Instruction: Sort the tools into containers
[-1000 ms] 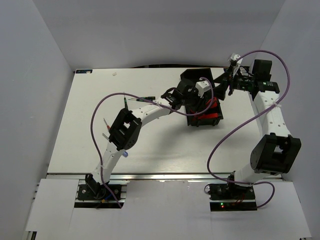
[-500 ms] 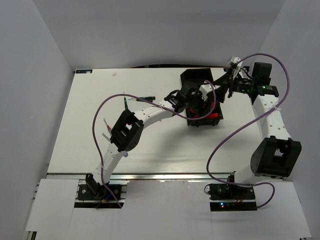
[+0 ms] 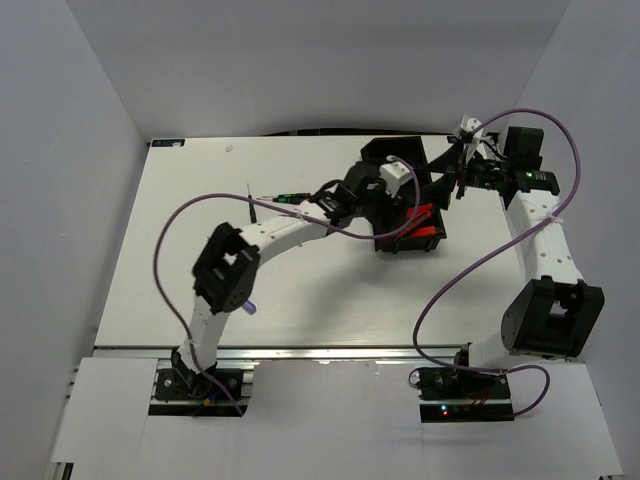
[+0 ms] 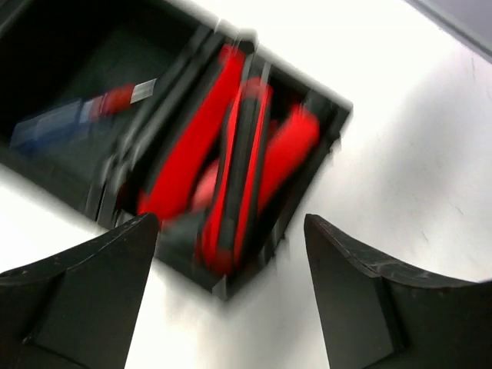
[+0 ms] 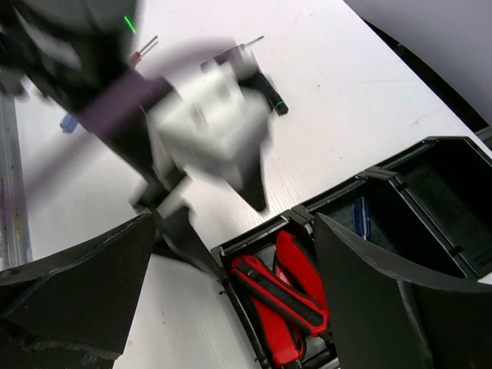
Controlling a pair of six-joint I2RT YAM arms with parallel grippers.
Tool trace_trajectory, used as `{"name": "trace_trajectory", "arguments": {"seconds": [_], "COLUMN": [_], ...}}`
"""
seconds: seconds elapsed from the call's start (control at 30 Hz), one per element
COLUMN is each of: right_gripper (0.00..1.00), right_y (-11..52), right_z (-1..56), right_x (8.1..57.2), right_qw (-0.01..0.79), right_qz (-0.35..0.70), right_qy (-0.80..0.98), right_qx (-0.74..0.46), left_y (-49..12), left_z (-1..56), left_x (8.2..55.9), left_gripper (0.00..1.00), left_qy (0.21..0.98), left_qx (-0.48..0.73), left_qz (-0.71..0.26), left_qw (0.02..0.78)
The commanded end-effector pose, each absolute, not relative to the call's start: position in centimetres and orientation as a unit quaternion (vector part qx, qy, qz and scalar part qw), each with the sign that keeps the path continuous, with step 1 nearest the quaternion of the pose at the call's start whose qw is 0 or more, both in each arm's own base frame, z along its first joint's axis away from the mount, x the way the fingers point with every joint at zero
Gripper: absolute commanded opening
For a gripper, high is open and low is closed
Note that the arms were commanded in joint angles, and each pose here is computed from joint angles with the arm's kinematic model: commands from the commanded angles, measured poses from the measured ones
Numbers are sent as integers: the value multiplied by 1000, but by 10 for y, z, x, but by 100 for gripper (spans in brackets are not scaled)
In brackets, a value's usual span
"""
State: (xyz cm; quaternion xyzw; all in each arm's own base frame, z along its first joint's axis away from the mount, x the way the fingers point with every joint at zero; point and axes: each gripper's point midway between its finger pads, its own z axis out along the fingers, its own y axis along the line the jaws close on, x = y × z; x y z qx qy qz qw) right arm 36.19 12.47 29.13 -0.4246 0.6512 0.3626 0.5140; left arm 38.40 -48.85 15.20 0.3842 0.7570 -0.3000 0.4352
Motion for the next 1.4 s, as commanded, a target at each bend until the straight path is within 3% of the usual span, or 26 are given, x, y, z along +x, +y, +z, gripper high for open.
{"name": "trace_trajectory", "arguments": {"seconds": [0.0,0.13,0.27,0.53,0.7,0.97,1.13,1.37], "right_gripper": [89,89,89,89,89,89,89,89], "right_y": [134,156,203,311,380,493,529,538], "right_z": [328,316,278,169,122,106,88,60], "right_x": [345,332,306,263,259,216,188,188], "right_qw": [541,520,447,301,244,200,211,236], "right_qz": [356,358,370,303,270,330,307,259], "right_qy": [601,593,604,656,710,724,743,771], "right_qx": [-468,-499,-546,-622,-603,-571,-556,-531], "left_y": [-424,-333,-266,-159,-125,-89,-71,-57], "left_z": [237,236,223,264,286,311,329,347], "left_x": [387,366,349,304,274,232,219,206], "left_gripper": [89,90,90,93,93,97,97,98], "left_qy": [771,825,859,833,793,769,756,744], "left_qx": [288,167,69,-108,-182,-209,-220,-218], "left_qz": [-299,-305,-283,-228,-238,-235,-220,-210], "left_qw": [483,446,422,492,530,556,576,595]}}
